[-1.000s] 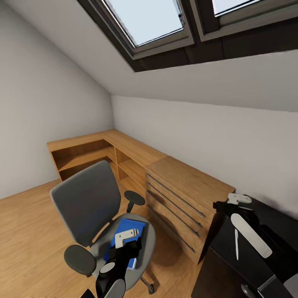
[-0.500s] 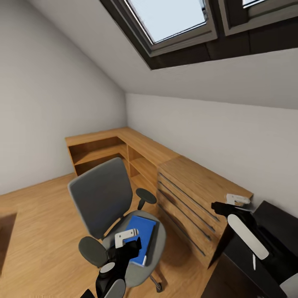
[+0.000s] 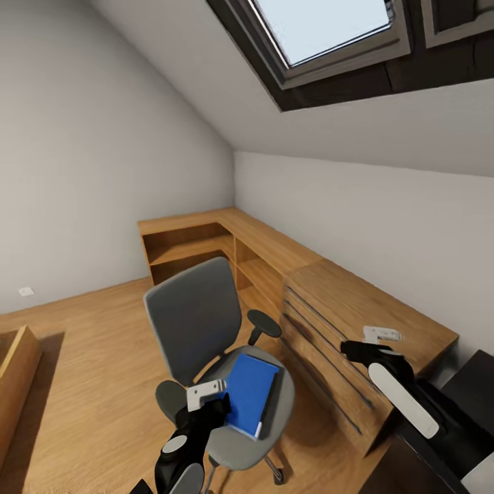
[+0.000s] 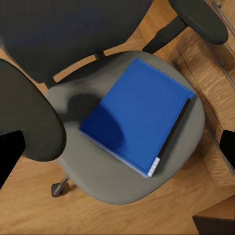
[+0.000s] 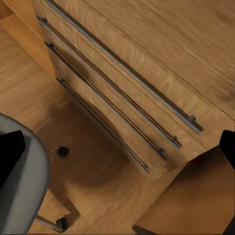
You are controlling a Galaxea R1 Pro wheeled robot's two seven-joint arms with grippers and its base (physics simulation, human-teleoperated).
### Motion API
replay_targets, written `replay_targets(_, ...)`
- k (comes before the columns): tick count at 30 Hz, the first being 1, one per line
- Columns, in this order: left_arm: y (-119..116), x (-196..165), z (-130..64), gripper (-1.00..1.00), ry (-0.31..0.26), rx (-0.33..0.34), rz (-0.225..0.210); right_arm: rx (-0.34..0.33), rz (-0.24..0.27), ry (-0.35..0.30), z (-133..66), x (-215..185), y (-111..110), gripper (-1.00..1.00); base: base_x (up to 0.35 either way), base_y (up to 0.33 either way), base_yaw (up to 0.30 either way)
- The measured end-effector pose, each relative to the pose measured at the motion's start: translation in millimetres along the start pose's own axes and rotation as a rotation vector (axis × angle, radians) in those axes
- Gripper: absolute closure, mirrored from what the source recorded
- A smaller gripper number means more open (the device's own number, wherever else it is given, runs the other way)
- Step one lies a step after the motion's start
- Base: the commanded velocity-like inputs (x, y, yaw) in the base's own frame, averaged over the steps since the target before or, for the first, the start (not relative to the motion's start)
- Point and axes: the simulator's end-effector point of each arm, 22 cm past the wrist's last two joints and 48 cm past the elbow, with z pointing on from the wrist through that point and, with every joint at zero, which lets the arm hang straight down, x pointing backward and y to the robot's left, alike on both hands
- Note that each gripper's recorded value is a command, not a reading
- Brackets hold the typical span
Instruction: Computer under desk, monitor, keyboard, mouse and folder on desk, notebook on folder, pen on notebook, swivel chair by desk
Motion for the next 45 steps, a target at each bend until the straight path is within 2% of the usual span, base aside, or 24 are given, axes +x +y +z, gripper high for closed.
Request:
replay_targets(11,1.2,0.4,0.5,-1.00,0.001,-0.002,0.002,-0.048,-0.006,0.001,0.0,1.2,10.5,-1.00,0.000,0.051,0.028)
replay_targets(35,1.4,1.3,0.8,-1.00,0.003,-0.002,0.001,-0.049,-0.008,0.005,1.0,3.2,11.3,-1.00,0.000,0.312,0.000)
replay_targets(40,5.1,0.0,2.0,-1.00,0.003,-0.010,-0.003,-0.040,-0.009,0.013,3.7,6.9,8.1,-1.00,0.000,0.248,0.000)
replay_targets(45,29.8,-11.2,8.0,-1.00,-0.010,-0.056,-0.038,-0.037,-0.010,0.015,4.9,8.5,7.0,-1.00,0.000,0.069,0.000)
